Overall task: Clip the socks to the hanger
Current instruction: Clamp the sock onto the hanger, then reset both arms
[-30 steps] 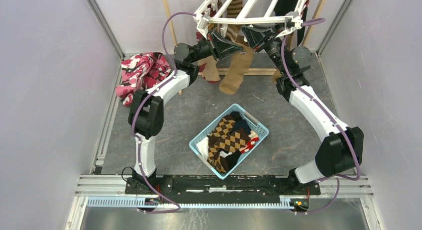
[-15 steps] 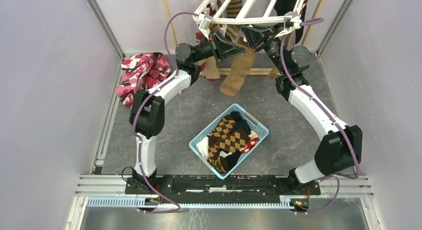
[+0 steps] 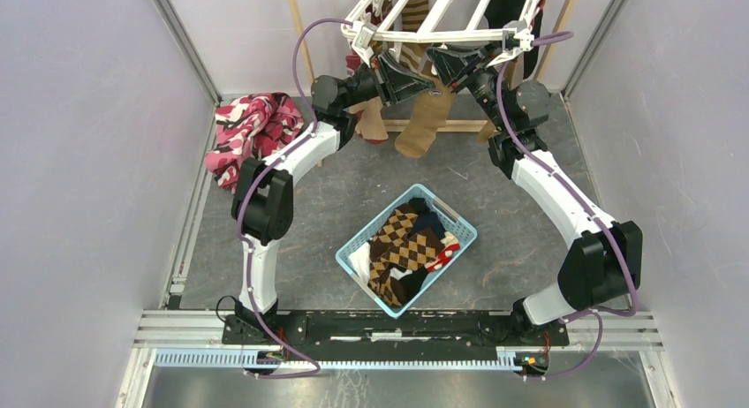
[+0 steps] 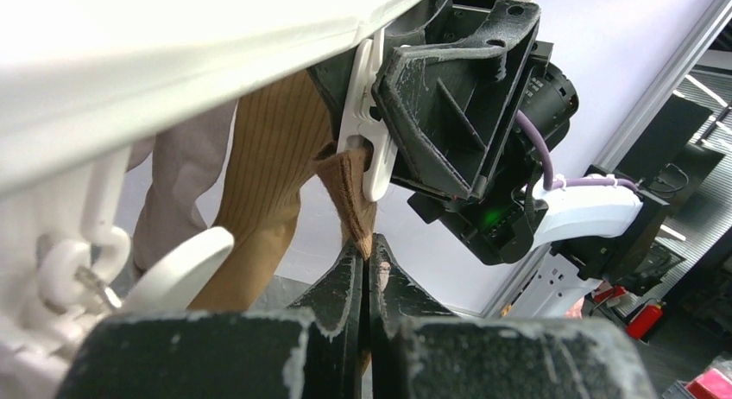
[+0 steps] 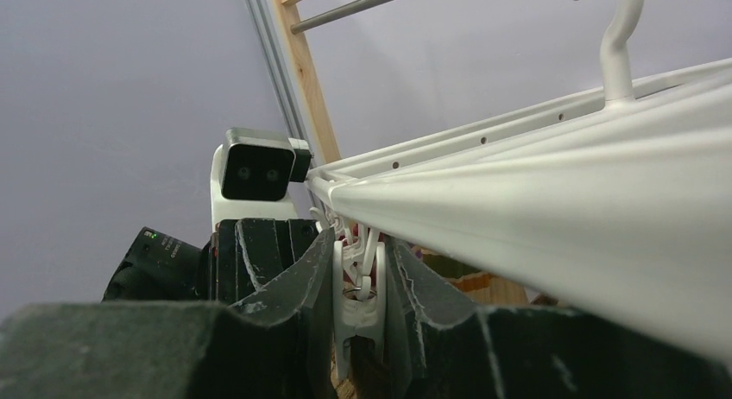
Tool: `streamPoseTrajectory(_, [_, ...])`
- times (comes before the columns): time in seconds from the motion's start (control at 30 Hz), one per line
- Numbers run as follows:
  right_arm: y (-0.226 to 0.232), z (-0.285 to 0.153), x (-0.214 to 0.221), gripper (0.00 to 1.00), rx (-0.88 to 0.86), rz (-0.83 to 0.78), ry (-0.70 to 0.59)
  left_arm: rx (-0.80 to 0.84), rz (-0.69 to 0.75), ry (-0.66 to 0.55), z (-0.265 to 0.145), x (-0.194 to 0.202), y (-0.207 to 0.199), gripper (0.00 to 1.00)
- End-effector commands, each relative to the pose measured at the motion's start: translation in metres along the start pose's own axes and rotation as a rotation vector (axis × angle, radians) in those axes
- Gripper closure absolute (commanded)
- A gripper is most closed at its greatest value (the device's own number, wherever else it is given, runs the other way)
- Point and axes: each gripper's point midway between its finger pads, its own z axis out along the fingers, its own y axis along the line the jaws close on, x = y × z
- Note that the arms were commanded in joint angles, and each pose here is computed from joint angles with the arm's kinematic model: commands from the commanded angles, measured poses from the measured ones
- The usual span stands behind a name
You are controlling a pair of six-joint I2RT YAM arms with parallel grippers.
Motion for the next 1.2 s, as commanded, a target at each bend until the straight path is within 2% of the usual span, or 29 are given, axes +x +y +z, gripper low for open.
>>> streamPoseTrajectory(0.0, [0.011,0.005,-0.008,0.78,-0.049,0.019,-0.007,0.037,-0.030,-0.023,0.005,-0.008,-0.011,0.98])
streamPoseTrajectory(0.17, [0.015,0.004,-0.008,0.58,-0.063,0.021,-0.001,0.037,-0.037,-0.034,0.005,-0.009,-0.011,0.98])
streamPoseTrajectory(0.37, [0.017,0.002,-0.011,0.42,-0.066,0.013,-0.005,0.013,-0.064,-0.051,0.002,-0.006,-0.003,0.97])
streamPoseTrajectory(0.4, [0.016,0.001,-0.012,0.40,-0.064,0.011,-0.005,0.006,-0.068,-0.055,0.001,-0.006,0.000,0.95])
streamPoseTrajectory(0.67, [0.010,-0.009,-0.014,0.20,-0.040,-0.014,0.016,-0.109,-0.087,-0.092,-0.016,-0.008,0.015,0.42])
streamPoseTrajectory(0.77, [0.005,-0.018,-0.009,0.14,-0.024,-0.032,0.054,-0.163,-0.082,-0.096,-0.027,-0.006,0.017,0.28])
streamPoseTrajectory(0.87, [-0.002,-0.028,0.000,0.09,-0.011,-0.052,0.117,-0.223,-0.051,-0.087,-0.040,-0.002,0.016,0.21])
streamPoseTrajectory(0.9, [-0.004,-0.030,0.002,0.02,-0.007,-0.070,0.136,-0.236,-0.033,-0.080,-0.043,0.000,0.014,0.20])
streamPoseTrajectory(1.17, [-0.020,-0.054,0.008,0.02,0.079,-0.188,0.249,-0.336,0.060,0.012,-0.064,0.014,-0.009,0.18])
